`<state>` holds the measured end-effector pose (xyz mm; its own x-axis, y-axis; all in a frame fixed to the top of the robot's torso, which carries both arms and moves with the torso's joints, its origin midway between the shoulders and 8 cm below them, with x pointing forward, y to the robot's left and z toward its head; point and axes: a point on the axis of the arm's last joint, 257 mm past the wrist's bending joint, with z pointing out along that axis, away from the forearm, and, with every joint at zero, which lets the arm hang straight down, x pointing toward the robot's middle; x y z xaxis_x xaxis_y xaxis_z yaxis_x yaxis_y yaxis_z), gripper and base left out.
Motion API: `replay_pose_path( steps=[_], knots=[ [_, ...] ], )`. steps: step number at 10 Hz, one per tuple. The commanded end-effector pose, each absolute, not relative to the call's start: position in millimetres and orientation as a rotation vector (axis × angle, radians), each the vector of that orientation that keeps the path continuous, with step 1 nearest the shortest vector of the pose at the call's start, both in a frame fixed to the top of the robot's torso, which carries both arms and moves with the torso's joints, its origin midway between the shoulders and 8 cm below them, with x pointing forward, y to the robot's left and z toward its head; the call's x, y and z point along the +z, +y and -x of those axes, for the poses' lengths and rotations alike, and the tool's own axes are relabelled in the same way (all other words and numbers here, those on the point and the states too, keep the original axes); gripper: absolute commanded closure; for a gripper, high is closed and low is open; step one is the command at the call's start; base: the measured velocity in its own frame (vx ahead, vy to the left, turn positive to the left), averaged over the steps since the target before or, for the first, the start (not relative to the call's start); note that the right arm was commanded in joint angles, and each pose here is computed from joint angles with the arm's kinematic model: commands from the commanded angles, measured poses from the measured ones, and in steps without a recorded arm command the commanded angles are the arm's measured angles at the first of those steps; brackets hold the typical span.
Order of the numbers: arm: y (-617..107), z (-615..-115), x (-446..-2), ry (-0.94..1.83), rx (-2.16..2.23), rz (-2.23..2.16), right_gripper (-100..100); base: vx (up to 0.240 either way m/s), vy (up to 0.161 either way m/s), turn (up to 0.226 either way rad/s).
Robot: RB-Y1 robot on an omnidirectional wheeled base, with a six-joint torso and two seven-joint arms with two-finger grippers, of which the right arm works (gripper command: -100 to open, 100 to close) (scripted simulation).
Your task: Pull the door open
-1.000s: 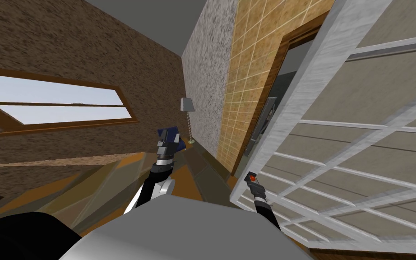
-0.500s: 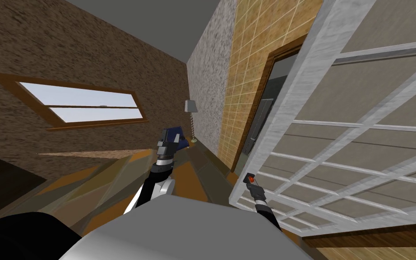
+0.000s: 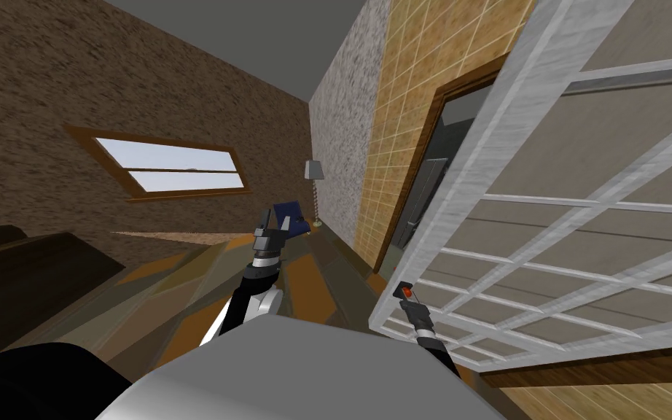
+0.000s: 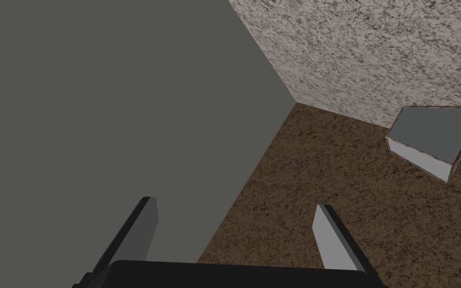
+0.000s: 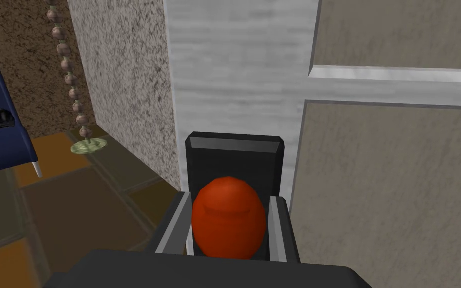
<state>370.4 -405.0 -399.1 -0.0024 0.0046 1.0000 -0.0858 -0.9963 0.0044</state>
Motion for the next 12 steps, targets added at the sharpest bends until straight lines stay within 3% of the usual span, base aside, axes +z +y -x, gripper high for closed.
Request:
replay_pose_path(
  steps=[1,12],
  knots=[
    [-403,-361,-400,-0.058,2.192,-2.191,100,-0.217,-0.042,0.141],
    [-398,-317,-400,0.071,2.252,-2.252,100,-0.191,-0.049,0.102]
  ],
)
